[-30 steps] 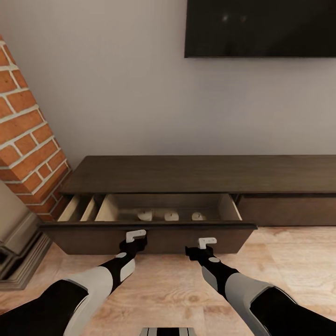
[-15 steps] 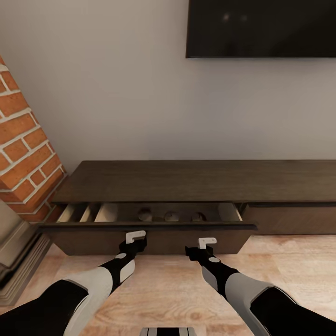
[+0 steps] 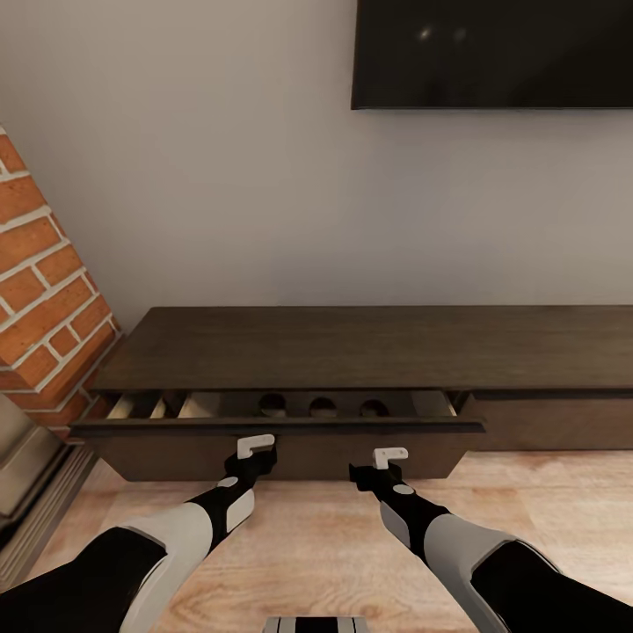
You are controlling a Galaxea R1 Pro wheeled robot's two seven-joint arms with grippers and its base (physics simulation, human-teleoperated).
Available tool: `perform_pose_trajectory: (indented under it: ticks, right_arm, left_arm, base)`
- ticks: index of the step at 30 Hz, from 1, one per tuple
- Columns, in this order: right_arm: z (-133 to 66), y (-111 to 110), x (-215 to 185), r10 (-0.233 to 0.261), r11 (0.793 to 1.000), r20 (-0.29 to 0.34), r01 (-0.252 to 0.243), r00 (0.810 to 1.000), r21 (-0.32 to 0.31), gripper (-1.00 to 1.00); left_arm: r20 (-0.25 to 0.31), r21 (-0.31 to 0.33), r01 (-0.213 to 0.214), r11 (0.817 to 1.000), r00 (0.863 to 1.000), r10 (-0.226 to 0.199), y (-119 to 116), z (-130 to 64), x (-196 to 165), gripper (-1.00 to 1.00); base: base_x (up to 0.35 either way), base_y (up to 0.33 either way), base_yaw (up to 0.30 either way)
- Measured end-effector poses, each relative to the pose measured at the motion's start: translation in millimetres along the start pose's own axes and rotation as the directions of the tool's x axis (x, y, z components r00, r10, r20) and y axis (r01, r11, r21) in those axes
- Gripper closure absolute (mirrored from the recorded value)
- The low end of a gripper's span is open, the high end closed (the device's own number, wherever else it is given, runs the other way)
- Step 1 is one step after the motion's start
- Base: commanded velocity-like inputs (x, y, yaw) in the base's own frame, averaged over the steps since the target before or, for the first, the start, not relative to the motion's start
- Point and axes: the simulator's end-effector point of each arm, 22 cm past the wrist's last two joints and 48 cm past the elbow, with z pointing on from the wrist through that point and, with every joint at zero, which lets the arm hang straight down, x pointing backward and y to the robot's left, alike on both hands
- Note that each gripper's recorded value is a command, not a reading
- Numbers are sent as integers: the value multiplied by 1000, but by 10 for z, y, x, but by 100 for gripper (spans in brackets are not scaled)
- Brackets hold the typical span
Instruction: Place each of the two pumpkins and all three candles from the living room inside a cabinet in the living room (use any cabinet), then make sure every cabinet is closed, and position the cauldron so it is next to a table in the living room.
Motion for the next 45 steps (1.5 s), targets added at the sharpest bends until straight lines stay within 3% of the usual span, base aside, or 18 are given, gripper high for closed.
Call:
perform_pose_trajectory:
  ticks: [45]
  right_arm:
    - [1,0,0,-1,1000,0,1,1000,0,-100]
  left_arm:
    - [-2,-1,4,1000,1000,-4,-2,0,6,-100]
  base:
    - [82,0,0]
